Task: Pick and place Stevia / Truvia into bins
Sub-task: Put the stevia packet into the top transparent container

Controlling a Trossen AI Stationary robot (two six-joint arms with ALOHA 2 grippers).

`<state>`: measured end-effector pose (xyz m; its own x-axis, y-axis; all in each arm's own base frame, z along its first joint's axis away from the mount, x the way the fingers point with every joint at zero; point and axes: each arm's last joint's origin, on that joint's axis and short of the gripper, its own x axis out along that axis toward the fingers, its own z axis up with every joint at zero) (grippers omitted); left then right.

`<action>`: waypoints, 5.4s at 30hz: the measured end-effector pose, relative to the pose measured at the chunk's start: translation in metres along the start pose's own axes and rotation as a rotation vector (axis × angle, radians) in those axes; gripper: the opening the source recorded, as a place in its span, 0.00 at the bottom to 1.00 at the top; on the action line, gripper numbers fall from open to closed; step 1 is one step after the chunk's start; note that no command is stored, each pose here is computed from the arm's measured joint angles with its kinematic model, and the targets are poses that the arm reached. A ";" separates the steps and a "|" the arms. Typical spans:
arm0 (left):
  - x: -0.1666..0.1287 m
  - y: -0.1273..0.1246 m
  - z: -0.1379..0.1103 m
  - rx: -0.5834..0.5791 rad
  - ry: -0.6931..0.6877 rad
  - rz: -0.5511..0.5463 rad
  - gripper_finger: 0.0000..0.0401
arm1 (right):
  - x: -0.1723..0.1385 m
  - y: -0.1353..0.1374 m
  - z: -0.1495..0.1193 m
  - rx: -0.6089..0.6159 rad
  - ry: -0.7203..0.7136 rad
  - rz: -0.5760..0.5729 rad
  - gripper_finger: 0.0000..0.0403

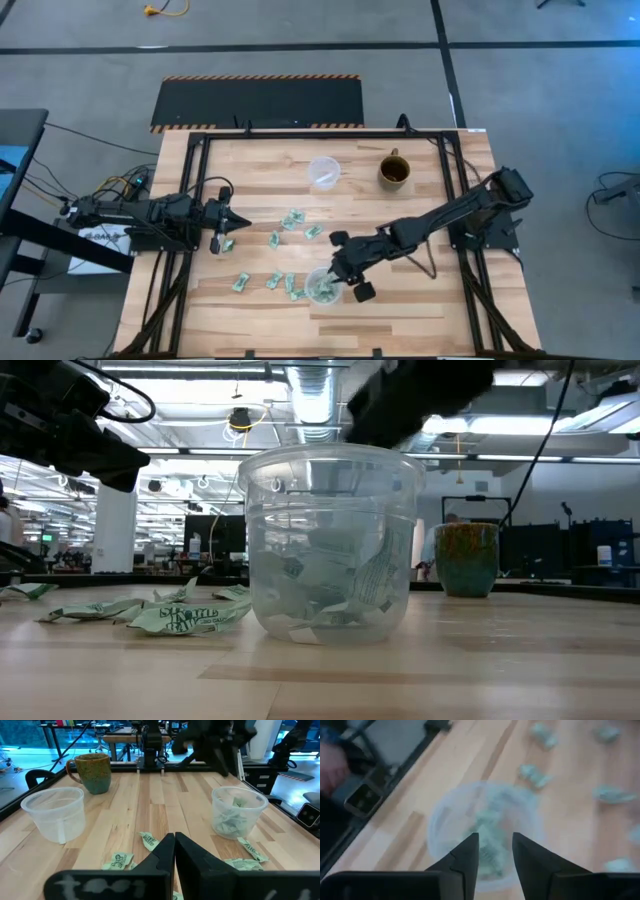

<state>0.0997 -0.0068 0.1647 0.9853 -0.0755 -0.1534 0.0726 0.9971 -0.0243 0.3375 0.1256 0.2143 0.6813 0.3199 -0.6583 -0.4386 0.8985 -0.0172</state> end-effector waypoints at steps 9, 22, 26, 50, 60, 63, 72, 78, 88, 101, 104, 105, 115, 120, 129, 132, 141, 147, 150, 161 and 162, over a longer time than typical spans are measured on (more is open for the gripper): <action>0.000 0.000 0.000 0.000 0.001 0.000 0.00 | -0.092 -0.024 -0.007 -0.006 -0.034 -0.352 0.21; 0.000 0.000 0.000 0.000 0.001 0.000 0.00 | -0.184 -0.034 -0.078 0.178 -0.479 -0.321 0.15; 0.000 0.000 0.000 0.000 0.002 0.000 0.00 | -0.189 -0.027 -0.095 0.157 -0.498 -0.293 0.15; 0.000 0.000 0.000 0.000 0.001 0.000 0.00 | -0.222 -0.011 -0.144 0.166 -0.720 -0.403 0.15; 0.000 0.000 0.000 0.000 0.002 0.000 0.00 | -0.221 -0.011 -0.144 0.166 -0.718 -0.402 0.15; 0.000 0.000 0.000 0.021 0.001 0.000 0.00 | -0.221 -0.011 -0.144 0.166 -0.718 -0.402 0.15; 0.000 0.001 0.000 0.239 0.003 0.020 0.00 | -0.221 -0.011 -0.144 0.166 -0.718 -0.402 0.15; 0.000 0.000 0.002 0.146 -0.025 0.001 0.00 | -0.221 -0.011 -0.144 0.166 -0.718 -0.401 0.15; -0.003 -0.001 0.024 -0.236 -0.265 -0.064 0.00 | -0.221 -0.011 -0.144 0.166 -0.718 -0.401 0.15; -0.013 -0.017 0.058 -0.127 -0.590 -0.373 0.18 | -0.221 -0.011 -0.144 0.166 -0.718 -0.401 0.15; -0.012 -0.022 0.063 -0.067 -0.646 -0.410 0.29 | -0.221 -0.011 -0.144 0.166 -0.718 -0.401 0.15; -0.011 -0.024 0.063 -0.051 -0.644 -0.418 0.32 | -0.221 -0.011 -0.144 0.166 -0.718 -0.401 0.15; 0.019 -0.032 0.095 -0.086 -0.029 -0.044 0.46 | -0.222 -0.011 -0.144 0.166 -0.718 -0.401 0.15; 0.045 -0.038 0.096 -0.128 0.287 0.073 0.46 | -0.222 -0.011 -0.144 0.166 -0.718 -0.401 0.15; 0.092 -0.039 0.082 -0.340 0.667 0.290 0.46 | -0.222 -0.011 -0.144 0.166 -0.719 -0.401 0.15; 0.103 -0.032 0.070 -0.400 0.797 0.399 0.46 | -0.222 -0.011 -0.144 0.166 -0.719 -0.401 0.15; 0.138 -0.010 0.034 -0.569 1.015 0.411 0.46 | -0.222 -0.011 -0.144 0.166 -0.718 -0.401 0.15; 0.149 0.002 0.016 -0.609 1.073 0.447 0.46 | -0.222 -0.011 -0.144 0.166 -0.718 -0.401 0.15; 0.152 0.006 0.014 -0.618 1.068 0.453 0.46 | -0.222 -0.011 -0.144 0.166 -0.718 -0.401 0.15; 0.160 0.007 0.012 -0.626 1.019 0.431 0.46 | -0.222 -0.011 -0.144 0.166 -0.718 -0.401 0.15; 0.161 0.007 0.010 -0.622 1.027 0.433 0.46 | -0.222 -0.011 -0.144 0.166 -0.718 -0.401 0.15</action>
<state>0.2602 -0.0122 0.1499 0.3178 0.0000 -0.9482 -0.5815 0.7899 -0.1949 0.1070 0.0012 0.2519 0.9994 0.0301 0.0142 -0.0301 0.9995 0.0002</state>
